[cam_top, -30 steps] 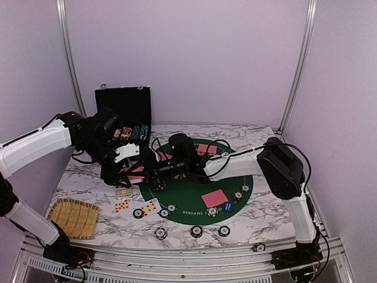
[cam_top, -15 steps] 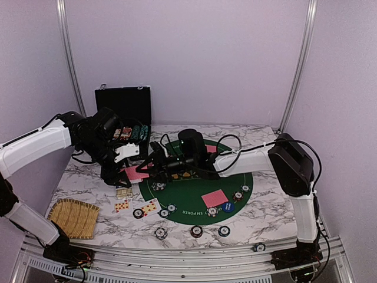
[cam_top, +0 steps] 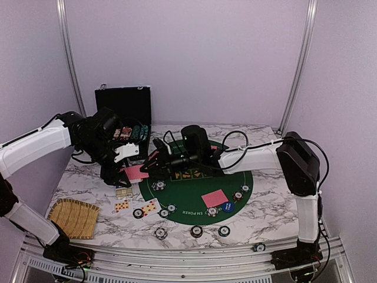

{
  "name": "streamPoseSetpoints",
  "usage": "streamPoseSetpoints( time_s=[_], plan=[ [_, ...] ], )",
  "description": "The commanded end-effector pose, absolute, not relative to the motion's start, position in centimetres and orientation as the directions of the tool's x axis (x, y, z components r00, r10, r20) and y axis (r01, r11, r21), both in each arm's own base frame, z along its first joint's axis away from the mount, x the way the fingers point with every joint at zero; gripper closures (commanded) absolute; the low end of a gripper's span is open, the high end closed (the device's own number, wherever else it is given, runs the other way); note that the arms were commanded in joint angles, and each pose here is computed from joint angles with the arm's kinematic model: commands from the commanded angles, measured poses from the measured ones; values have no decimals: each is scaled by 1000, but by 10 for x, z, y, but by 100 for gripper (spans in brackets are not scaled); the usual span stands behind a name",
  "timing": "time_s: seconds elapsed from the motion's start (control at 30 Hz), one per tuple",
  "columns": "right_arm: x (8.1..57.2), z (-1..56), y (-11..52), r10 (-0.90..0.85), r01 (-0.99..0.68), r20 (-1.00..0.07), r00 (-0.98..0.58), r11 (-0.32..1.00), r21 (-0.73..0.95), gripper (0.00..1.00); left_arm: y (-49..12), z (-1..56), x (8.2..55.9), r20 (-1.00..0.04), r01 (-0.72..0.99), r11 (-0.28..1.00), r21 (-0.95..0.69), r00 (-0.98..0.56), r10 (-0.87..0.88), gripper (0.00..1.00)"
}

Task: Distribute texas hold em gaming equipment

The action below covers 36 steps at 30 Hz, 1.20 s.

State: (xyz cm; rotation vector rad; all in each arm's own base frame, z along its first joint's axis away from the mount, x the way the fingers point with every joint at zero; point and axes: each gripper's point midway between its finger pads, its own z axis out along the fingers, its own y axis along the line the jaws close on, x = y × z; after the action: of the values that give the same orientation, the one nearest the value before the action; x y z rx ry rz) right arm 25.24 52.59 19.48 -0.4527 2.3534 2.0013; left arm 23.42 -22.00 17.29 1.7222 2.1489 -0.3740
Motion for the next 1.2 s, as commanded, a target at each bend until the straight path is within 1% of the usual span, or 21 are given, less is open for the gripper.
streamPoseSetpoints(
  time_s=[0.0,0.1,0.3,0.83,1.17],
  plan=[
    [253,215,519,-200,-252,-225,-954,122,960,86,-219,179,232,-454,976,217,29,-180,872,100],
    [254,217,517,-201,-245,-218,-955,124,961,93,-219,179,232,-454,976,216,28,-181,873,100],
    [256,221,509,-195,-241,-214,-957,129,962,99,-219,179,232,-450,975,218,32,-180,875,100],
    [270,217,484,-173,-210,-184,-968,149,966,100,-216,176,232,-439,975,218,34,-181,880,100],
    [306,224,445,-87,-194,-183,-979,141,971,100,-216,176,233,-438,975,217,40,-179,881,100]
  ],
)
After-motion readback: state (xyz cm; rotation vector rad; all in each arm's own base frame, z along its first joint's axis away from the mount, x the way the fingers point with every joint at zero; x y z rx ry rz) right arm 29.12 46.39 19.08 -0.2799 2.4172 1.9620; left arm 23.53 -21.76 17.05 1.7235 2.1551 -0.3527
